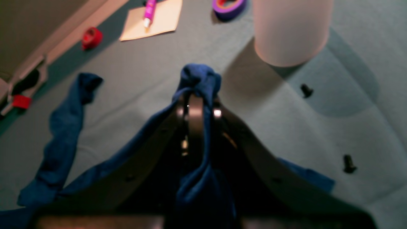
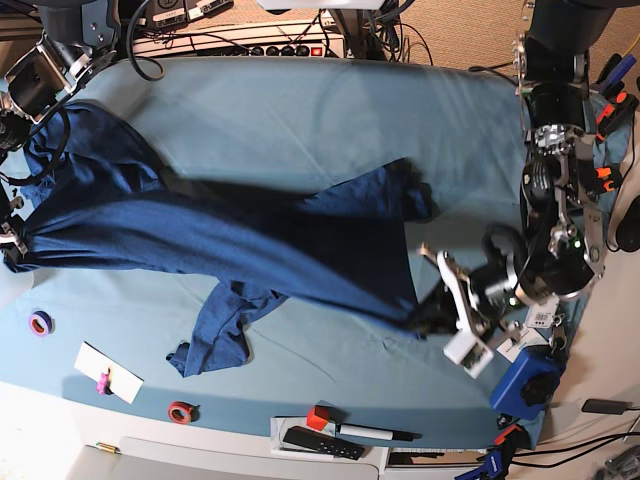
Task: Layout the t-shirt on the table in an organized manner, then fold the t-shirt properly
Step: 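Pull the held fabric with the left gripper away from the right gripper, then lift the stretched shirt high with both grippers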
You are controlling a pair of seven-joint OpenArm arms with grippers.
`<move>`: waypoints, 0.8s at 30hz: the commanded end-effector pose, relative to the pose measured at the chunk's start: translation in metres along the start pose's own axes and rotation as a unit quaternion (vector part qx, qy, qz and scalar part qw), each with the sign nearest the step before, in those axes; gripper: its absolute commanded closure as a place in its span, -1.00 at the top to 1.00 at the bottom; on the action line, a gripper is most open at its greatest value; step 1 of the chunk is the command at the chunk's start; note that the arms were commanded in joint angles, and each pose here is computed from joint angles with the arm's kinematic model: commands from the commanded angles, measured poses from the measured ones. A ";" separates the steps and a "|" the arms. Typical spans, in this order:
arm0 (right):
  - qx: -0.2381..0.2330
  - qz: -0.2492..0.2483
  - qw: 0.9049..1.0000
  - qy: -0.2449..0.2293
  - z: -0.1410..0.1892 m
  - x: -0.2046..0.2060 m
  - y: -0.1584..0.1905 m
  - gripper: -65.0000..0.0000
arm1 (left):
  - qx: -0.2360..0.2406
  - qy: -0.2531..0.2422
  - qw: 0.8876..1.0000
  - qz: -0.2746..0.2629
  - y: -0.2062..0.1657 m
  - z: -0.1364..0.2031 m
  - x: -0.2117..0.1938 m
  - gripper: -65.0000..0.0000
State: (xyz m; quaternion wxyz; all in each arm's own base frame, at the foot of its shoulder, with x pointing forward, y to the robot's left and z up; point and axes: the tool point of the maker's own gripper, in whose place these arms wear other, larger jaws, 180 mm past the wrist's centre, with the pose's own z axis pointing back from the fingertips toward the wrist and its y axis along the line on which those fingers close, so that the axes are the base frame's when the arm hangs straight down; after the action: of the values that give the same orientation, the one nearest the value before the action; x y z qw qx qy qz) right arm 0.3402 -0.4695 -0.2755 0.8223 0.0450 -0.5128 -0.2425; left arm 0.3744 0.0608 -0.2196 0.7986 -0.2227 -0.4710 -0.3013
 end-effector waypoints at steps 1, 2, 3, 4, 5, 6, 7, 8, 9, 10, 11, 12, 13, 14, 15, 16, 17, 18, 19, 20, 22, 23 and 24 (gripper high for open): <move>-0.003 0.014 0.999 -0.037 0.007 0.030 -0.001 -1.00 | -0.002 -0.009 1.000 -0.006 0.000 0.005 0.006 -1.00; -0.006 0.016 0.999 -0.035 0.007 0.029 -0.002 -1.00 | -0.010 0.005 1.000 -0.002 -0.004 0.004 -0.004 -1.00; -0.008 0.017 0.999 -0.034 0.007 0.028 -0.003 -1.00 | -0.020 0.018 1.000 0.000 -0.009 0.004 -0.013 -1.00; -0.009 0.019 0.999 -0.033 0.007 0.028 -0.004 -1.00 | -0.032 0.031 0.999 -0.002 -0.014 0.005 -0.022 -1.00; -0.009 0.019 0.999 -0.032 0.006 0.028 -0.004 -1.00 | -0.042 0.046 0.998 -0.004 -0.019 0.005 -0.031 -1.00; -0.009 0.019 0.999 -0.032 0.006 0.028 -0.004 -1.00 | -0.049 0.057 0.997 -0.003 -0.022 0.006 -0.039 -1.00; -0.010 0.020 0.999 -0.032 0.006 0.028 -0.004 -1.00 | -0.053 0.066 0.996 -0.004 -0.023 0.008 -0.046 -1.00; -0.011 0.020 0.999 -0.031 0.006 0.027 -0.004 -1.00 | -0.054 0.074 0.996 -0.006 -0.022 0.011 -0.051 -1.00; -0.011 0.020 0.999 -0.031 0.006 0.027 -0.004 -1.00 | -0.051 0.082 0.995 -0.007 -0.018 0.015 -0.056 -1.00; -0.012 0.021 0.999 -0.030 0.007 0.027 -0.005 -1.00 | -0.045 0.089 0.995 -0.009 -0.013 0.019 -0.059 -1.00; -0.012 0.021 0.999 -0.030 0.007 0.027 -0.005 -1.00 | -0.038 0.097 0.995 -0.008 -0.007 0.024 -0.062 -1.00; -0.012 0.021 0.999 -0.030 0.006 0.027 -0.004 -1.00 | -0.029 0.104 0.994 -0.006 -0.001 0.028 -0.064 -1.00; -0.012 0.021 0.999 -0.030 0.006 0.027 -0.004 -1.00 | -0.020 0.108 0.994 -0.008 0.006 0.033 -0.065 -1.00; -0.012 0.021 0.999 -0.030 0.007 0.027 -0.004 -1.00 | -0.009 0.113 0.994 -0.005 0.013 0.039 -0.067 -1.00; -0.012 0.021 0.999 -0.030 0.006 0.027 -0.004 -1.00 | -0.001 0.115 0.993 -0.002 0.019 0.045 -0.068 -1.00; -0.011 0.021 0.999 -0.028 0.006 0.026 -0.004 -1.00 | 0.004 0.116 0.993 0.003 0.023 0.051 -0.071 -1.00; -0.012 0.021 0.999 -0.026 0.006 0.026 -0.004 -1.00 | 0.008 0.115 0.993 0.010 0.027 0.057 -0.073 -1.00; -0.011 0.021 0.999 -0.024 0.006 0.025 -0.004 -1.00 | 0.010 0.115 0.993 0.020 0.029 0.062 -0.077 -1.00; -0.012 0.021 0.999 -0.022 0.006 0.024 -0.004 -1.00 | 0.010 0.113 0.993 0.031 0.030 0.067 -0.082 -1.00; -0.011 0.021 1.000 -0.020 0.006 0.024 -0.004 -1.00 | 0.008 0.111 0.993 0.046 0.029 0.072 -0.087 -1.00; -0.010 0.020 1.000 -0.012 0.006 0.020 -0.004 -1.00 | 0.001 0.107 0.991 0.077 0.024 0.080 -0.100 -1.00; -0.010 0.020 1.000 -0.007 0.006 0.019 -0.004 -1.00 | -0.004 0.110 0.990 0.087 0.021 0.084 -0.108 -1.00; -0.009 0.019 1.000 0.000 0.006 0.016 -0.004 -1.00 | -0.012 0.114 0.989 0.094 0.015 0.087 -0.116 -1.00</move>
State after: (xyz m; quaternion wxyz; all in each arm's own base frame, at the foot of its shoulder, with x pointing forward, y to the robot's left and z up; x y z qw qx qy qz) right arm 0.3330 -0.4664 -0.2886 0.8449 0.0411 -0.4771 -0.2385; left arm 0.2816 0.1549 -0.2960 0.8751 -0.2456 -0.3333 -0.2506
